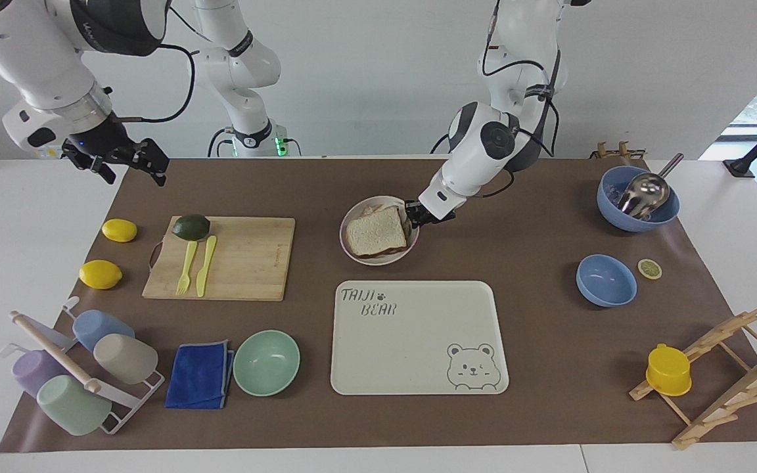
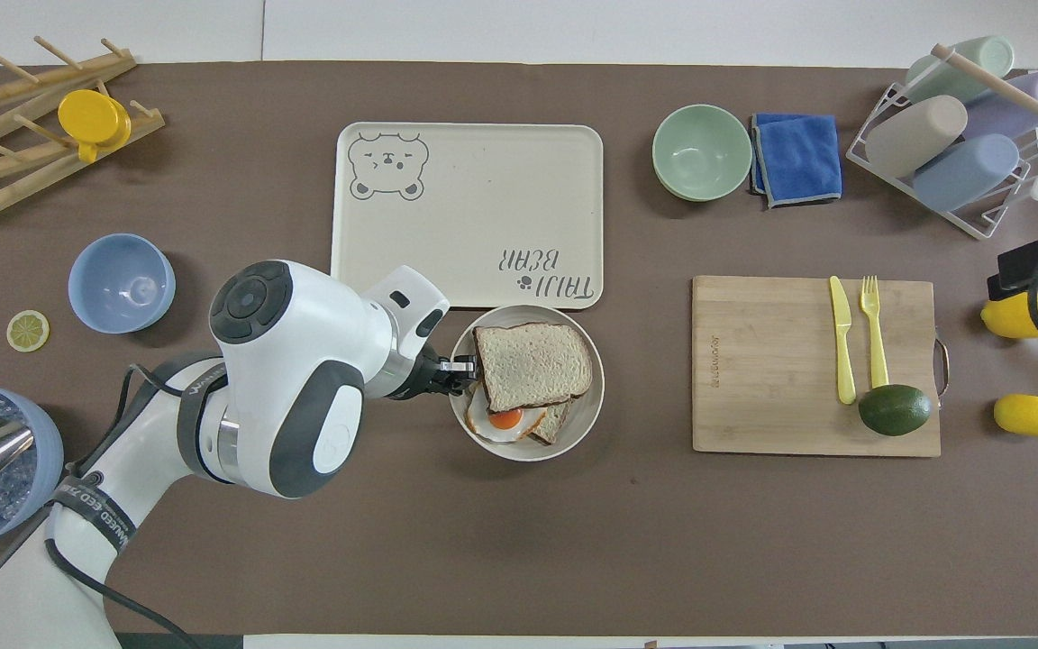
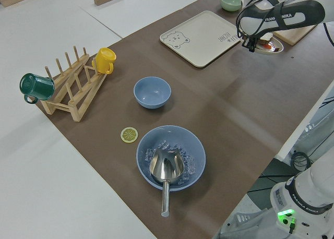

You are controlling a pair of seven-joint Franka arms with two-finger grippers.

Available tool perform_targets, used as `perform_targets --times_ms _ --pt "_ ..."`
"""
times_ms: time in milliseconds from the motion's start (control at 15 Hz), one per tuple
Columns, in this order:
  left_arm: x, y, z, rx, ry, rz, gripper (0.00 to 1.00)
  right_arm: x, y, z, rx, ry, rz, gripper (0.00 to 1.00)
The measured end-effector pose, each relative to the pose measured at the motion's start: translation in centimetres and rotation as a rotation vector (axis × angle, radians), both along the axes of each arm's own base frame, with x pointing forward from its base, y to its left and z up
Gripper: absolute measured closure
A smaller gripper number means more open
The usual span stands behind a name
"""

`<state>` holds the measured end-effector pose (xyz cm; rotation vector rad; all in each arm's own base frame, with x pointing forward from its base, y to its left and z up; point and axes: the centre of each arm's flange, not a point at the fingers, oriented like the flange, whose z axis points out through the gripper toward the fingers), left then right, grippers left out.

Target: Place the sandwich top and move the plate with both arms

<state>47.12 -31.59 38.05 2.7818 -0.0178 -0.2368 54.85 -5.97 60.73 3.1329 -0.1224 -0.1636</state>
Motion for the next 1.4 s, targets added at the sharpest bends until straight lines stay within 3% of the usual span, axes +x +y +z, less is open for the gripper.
perform_targets --times_ms 333,733,933,1067,1400 --pt "7.4 4.0 2.5 -0.053 -0.056 0.052 0.94 0.0 0.0 0.0 0.000 0.000 0.000 0.00" --pt "16.6 5.2 -1.9 -0.077 -0.059 0.119 0.94 -0.2 1.0 0.3 0.001 0.002 0.019 0.00" --pt "18.8 6.1 -4.4 -0.074 -0.057 0.139 0.94 -0.3 2.0 0.6 0.002 0.002 0.037 0.00" --pt "19.8 6.9 -4.6 -0.077 -0.083 0.162 0.94 -0.4 2.1 0.6 0.003 0.002 0.038 0.00" --pt "20.0 7.0 -4.6 -0.069 -0.111 0.161 0.94 -0.4 2.1 0.6 0.003 0.003 0.038 0.00"
